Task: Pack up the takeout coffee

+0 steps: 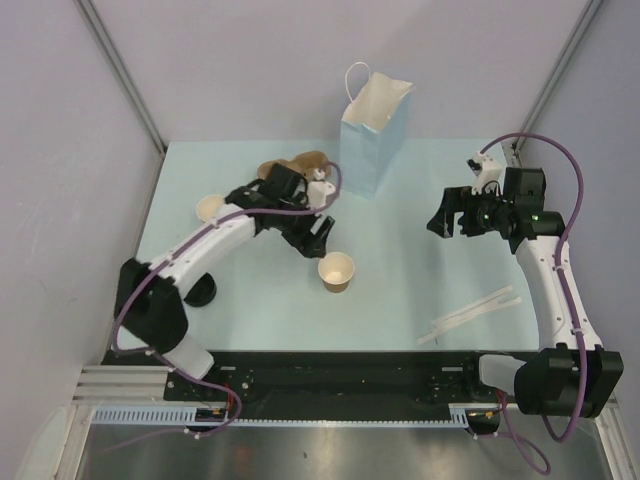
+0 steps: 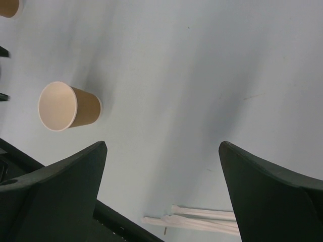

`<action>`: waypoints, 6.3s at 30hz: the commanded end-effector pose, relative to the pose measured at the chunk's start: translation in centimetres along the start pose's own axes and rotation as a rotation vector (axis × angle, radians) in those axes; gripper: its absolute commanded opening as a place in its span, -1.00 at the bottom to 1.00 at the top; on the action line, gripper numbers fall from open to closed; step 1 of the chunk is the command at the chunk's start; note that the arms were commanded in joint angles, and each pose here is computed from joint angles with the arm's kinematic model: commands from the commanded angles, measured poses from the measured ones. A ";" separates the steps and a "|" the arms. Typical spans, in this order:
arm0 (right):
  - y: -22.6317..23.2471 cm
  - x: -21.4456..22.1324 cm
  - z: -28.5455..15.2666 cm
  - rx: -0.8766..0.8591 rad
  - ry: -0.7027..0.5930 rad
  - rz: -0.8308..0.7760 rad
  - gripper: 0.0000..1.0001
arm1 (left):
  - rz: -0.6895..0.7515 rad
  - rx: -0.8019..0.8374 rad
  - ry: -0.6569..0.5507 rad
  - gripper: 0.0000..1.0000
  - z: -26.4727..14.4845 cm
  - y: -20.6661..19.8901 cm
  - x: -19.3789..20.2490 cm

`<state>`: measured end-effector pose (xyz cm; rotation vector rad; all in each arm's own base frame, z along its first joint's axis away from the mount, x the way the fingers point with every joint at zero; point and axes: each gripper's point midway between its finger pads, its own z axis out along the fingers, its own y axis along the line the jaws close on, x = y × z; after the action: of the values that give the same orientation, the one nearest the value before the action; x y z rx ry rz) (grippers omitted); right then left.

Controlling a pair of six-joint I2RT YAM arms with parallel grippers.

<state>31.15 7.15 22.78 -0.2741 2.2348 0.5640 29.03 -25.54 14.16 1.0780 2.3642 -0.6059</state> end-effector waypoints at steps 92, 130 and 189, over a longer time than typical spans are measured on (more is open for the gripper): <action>3.7 0.0 2.5 -0.147 0.066 -0.070 0.99 | -0.172 -0.462 0.147 -1.00 -14.5 12.4 20.7; 25.5 -7.2 -7.9 -1.072 -0.067 -0.061 0.93 | 1.156 -0.310 -0.869 -1.00 -20.1 -11.4 -4.3; 33.2 -3.9 -8.6 -1.368 0.129 -0.106 -0.19 | 1.170 -0.254 -0.984 -1.00 -17.5 -15.4 -4.6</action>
<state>16.45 32.22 40.07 -1.0388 1.6247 2.0036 15.78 -27.22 33.05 1.3716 0.7334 -0.2259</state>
